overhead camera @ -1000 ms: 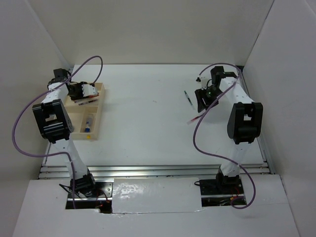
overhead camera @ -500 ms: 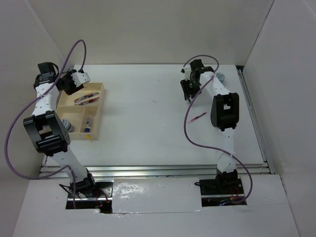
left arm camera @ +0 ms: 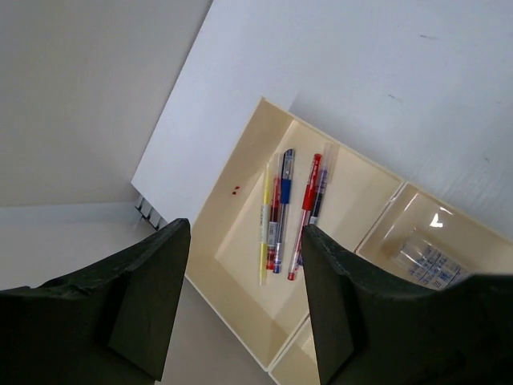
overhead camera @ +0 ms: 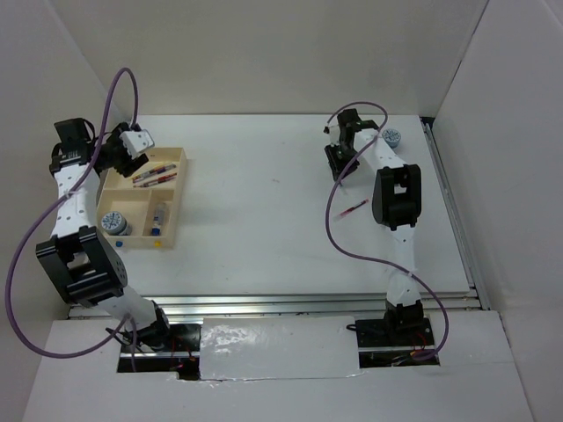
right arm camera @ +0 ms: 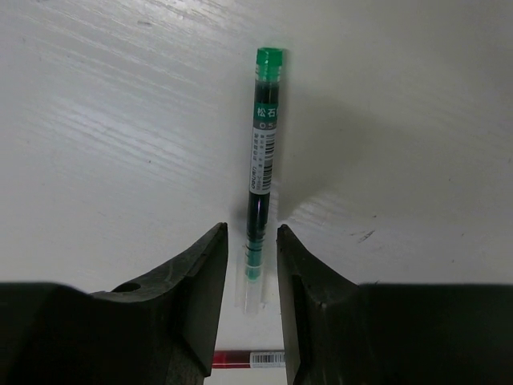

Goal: Sort the stationery into containers
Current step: Pick up the pen from the center of the board.

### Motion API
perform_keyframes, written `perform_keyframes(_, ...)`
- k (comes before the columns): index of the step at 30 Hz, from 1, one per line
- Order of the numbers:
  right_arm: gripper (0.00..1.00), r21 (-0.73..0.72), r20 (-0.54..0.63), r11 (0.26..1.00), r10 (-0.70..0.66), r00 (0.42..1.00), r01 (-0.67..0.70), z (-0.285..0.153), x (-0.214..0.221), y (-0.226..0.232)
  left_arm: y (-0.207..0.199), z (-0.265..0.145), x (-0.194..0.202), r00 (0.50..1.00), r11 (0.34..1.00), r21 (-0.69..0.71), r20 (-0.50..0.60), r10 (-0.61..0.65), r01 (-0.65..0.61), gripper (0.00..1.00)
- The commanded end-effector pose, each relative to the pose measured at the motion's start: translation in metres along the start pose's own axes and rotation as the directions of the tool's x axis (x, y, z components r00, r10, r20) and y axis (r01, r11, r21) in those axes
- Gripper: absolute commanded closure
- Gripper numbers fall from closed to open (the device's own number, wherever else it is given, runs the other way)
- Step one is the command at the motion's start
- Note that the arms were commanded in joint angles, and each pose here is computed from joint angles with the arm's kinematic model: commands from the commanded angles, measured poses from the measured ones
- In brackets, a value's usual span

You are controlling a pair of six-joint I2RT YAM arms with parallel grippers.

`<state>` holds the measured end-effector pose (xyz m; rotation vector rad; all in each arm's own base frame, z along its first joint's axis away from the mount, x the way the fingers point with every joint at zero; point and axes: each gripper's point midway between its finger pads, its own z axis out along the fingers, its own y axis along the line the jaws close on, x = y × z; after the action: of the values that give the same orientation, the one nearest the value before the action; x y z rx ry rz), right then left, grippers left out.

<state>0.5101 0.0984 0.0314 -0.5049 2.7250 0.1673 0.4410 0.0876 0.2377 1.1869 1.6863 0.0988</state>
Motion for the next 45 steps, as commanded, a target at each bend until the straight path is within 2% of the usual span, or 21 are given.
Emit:
perform_keyframes(1, 0.62, 0.032, -0.016, 0.999, -0.014, 1.0, 0.014, -0.004, -0.002, 0.0, 0.009, -0.021, -0.049, 0.991, 0.997, -0.051, 0.112, 0.067, -0.061, 0.3)
perform_keyframes(7, 0.69, 0.035, -0.098, 0.999, -0.033, 0.995, 0.036, 0.009, 0.016, 0.002, 0.001, -0.03, -0.06, 0.989, 0.994, -0.063, 0.114, 0.091, -0.084, 0.3)
perform_keyframes(16, 0.82, 0.008, -0.07, 0.999, -0.037, 0.997, 0.038, 0.008, 0.012, 0.002, -0.027, -0.042, -0.074, 0.984, 0.992, -0.054, 0.129, 0.119, -0.113, 0.3)
perform_keyframes(18, 0.89, 0.008, -0.07, 0.999, -0.034, 0.997, 0.035, 0.01, 0.015, 0.001, -0.033, -0.042, -0.075, 0.985, 0.993, -0.046, 0.131, 0.115, -0.11, 0.3)
perform_keyframes(20, 0.97, 0.003, -0.028, 0.999, -0.037, 0.999, 0.037, 0.0, 0.009, 0.004, -0.038, -0.045, -0.082, 0.983, 0.993, -0.042, 0.142, 0.119, -0.114, 0.3)
perform_keyframes(22, 0.99, -0.01, 0.021, 0.999, -0.044, 0.999, 0.044, -0.019, -0.003, 0.009, -0.042, -0.047, -0.09, 0.98, 0.993, -0.038, 0.158, 0.119, -0.114, 0.3)
perform_keyframes(26, 1.0, -0.164, 0.101, 0.984, -0.059, 0.993, 0.075, -0.069, -0.019, 0.05, -0.067, -0.043, -0.109, 0.964, 0.983, -0.002, 0.194, 0.182, -0.185, 0.31)
perform_keyframes(28, 1.0, -0.296, 0.183, 0.948, -0.061, 0.981, 0.114, -0.11, -0.026, 0.092, -0.085, -0.04, -0.134, 0.941, 0.969, -0.007, 0.238, 0.242, -0.247, 0.31)
perform_keyframes(29, 1.0, -0.35, 0.162, 0.929, -0.064, 0.985, 0.118, -0.112, -0.012, 0.109, -0.095, -0.034, -0.134, 0.932, 0.961, -0.013, 0.241, 0.27, -0.275, 0.31)
perform_keyframes(30, 1.0, -0.415, 0.216, 0.894, -0.087, 0.972, 0.172, -0.139, -0.013, 0.14, -0.112, -0.032, -0.157, 0.902, 0.943, -0.01, 0.289, 0.32, -0.332, 0.31)
perform_keyframes(31, 1.0, -0.455, 0.197, 0.872, -0.098, 0.975, 0.179, -0.141, 0.0, 0.156, -0.125, -0.025, -0.155, 0.898, 0.936, 0.003, 0.283, 0.336, -0.351, 0.31)
perform_keyframes(32, 1.0, -0.485, 0.198, 0.853, -0.106, 0.974, 0.191, -0.147, 0.005, 0.169, -0.148, -0.017, -0.177, 0.857, 0.907, 0.026, 0.34, 0.388, -0.421, 0.31)
perform_keyframes(35, 1.0, -0.631, 0.197, 0.737, -0.151, 0.969, 0.243, -0.182, 0.03, 0.23, -0.189, -0.009, -0.203, 0.801, 0.859, 0.059, 0.399, 0.446, -0.509, 0.31)
perform_keyframes(40, 1.0, -0.718, 0.165, 0.64, -0.226, 0.96, 0.274, -0.197, 0.071, 0.276, -0.227, 0.001, -0.23, 0.742, 0.805, 0.085, 0.454, 0.493, -0.587, 0.29)
perform_keyframes(43, 1.0, -0.755, 0.156, 0.594, -0.25, 0.956, 0.279, -0.206, 0.084, 0.292, -0.256, 0.002, -0.244, 0.666, 0.747, 0.06, 0.504, 0.55, -0.663, 0.28)
perform_keyframes(45, 1.0, -0.77, 0.151, 0.578, -0.248, 0.957, 0.271, -0.209, 0.084, 0.296, -0.265, 0.002, -0.247, 0.643, 0.728, 0.049, 0.511, 0.57, -0.684, 0.28)
